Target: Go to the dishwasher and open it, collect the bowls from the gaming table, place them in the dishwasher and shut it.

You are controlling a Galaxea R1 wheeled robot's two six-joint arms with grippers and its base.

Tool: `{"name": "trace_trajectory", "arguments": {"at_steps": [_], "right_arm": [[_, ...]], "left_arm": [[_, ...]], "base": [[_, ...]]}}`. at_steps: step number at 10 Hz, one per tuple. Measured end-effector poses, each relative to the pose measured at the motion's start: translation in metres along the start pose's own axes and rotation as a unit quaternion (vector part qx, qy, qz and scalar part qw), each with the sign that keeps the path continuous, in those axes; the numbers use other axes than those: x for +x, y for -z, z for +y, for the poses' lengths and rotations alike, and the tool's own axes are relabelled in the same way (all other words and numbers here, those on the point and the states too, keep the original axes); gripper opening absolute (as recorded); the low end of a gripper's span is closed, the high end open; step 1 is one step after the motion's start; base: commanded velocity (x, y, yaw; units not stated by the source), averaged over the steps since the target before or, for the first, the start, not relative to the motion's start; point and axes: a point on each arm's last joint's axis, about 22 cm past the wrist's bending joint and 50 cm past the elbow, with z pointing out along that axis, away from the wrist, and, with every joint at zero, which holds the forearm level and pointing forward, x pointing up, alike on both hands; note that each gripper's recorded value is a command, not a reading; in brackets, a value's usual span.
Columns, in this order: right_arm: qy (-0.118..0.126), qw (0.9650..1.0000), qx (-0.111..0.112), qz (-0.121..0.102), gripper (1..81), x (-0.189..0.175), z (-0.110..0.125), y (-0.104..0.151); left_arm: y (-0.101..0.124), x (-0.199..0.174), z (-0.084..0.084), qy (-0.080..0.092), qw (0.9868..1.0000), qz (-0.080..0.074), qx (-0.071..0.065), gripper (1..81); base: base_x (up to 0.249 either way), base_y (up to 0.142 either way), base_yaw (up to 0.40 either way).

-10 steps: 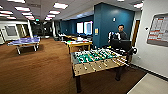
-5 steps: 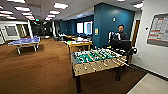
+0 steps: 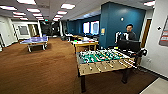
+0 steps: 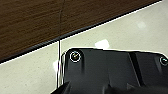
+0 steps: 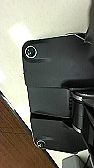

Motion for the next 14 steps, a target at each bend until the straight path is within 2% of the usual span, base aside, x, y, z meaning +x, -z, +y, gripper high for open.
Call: {"name": "trace_trajectory", "arguments": {"at_steps": [1, 5, 8, 10, 14], "right_arm": [[0.001, 0.9999, 0.001, 0.010, 81.1, 0.0114, -0.0005, 0.0001], [0.000, 1.0000, 0.001, 0.005, 81.1, 0.0037, -0.0006, 0.0000], [0.001, 1.0000, 0.002, 0.009, 81.1, 0.0086, -0.0017, -0.0001], [0.000, 1.0000, 0.001, 0.007, 81.1, 0.0060, -0.0009, 0.0000], [0.001, 1.0000, 0.001, 0.006, 81.1, 0.0046, -0.0012, -0.0001]], "left_arm": [[0.0001, -0.0076, 0.0028, 0.001, 1.0000, -0.007, -0.002, 81.1], [-0.0004, -0.0029, 0.0030, 0.000, 1.0000, -0.004, -0.002, 81.1], [0.0004, -0.0089, 0.0018, 0.001, 1.0000, -0.008, -0.001, 81.1], [-0.0006, -0.0015, 0.0027, 0.001, 1.0000, -0.003, -0.002, 81.1], [-0.0005, -0.0028, 0.0034, 0.001, 1.0000, -0.004, -0.002, 81.1]], "base": [[0.000, 0.000, 0.337], [0.000, 0.000, 0.334], [0.000, 0.000, 0.038], [-0.033, -0.037, 0.000], [0.000, 0.000, 0.000]]}}
